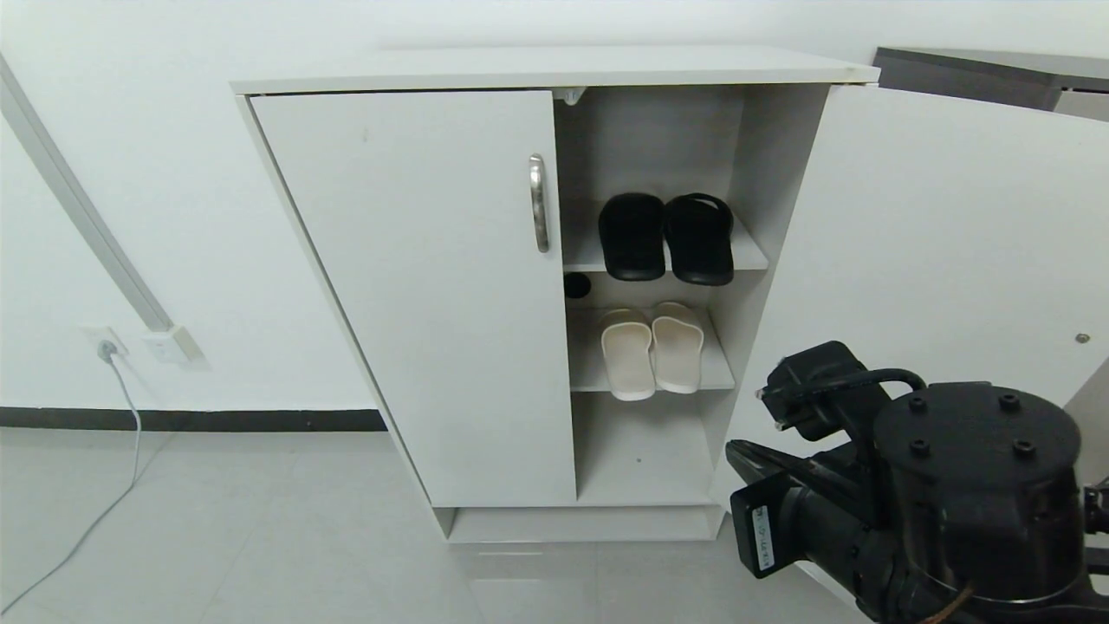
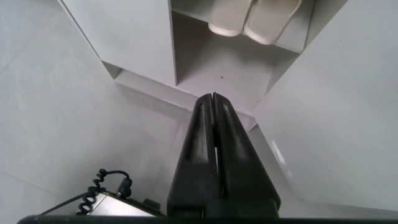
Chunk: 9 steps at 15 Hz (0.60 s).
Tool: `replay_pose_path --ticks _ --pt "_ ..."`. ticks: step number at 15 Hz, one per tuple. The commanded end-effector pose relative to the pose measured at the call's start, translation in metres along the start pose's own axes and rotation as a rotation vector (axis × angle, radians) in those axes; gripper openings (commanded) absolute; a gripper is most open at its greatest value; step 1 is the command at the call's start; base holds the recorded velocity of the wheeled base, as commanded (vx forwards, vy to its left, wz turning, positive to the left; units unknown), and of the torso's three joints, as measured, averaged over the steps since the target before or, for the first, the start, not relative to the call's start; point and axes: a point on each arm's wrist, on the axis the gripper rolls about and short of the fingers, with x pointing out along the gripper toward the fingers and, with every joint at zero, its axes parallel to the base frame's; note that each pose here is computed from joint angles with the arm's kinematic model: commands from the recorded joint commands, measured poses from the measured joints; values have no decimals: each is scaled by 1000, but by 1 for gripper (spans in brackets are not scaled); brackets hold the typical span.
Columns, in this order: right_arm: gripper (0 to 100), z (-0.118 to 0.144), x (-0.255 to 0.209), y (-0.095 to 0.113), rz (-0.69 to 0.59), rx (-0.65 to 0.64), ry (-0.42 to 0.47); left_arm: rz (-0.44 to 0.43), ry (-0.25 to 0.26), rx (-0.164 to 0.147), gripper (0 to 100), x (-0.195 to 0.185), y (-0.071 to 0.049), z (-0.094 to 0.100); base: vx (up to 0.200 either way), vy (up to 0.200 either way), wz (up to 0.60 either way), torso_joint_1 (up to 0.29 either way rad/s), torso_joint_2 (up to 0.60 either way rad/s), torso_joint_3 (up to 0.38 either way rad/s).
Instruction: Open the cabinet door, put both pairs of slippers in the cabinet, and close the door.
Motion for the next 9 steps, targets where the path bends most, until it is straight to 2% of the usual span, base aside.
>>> replay_pose_path --ticks 1,4,9 --pt "0 -1 1 0 -1 -1 2 0 0 0 0 0 0 0 0 0 0 2 -198 -217" --pt "0 -1 1 0 -1 -3 2 0 0 -2 0 0 0 0 0 0 0 22 -207 -336" --pt "0 -2 1 1 -5 -6 6 0 0 -2 0 0 0 0 0 0 0 68 -517 -349"
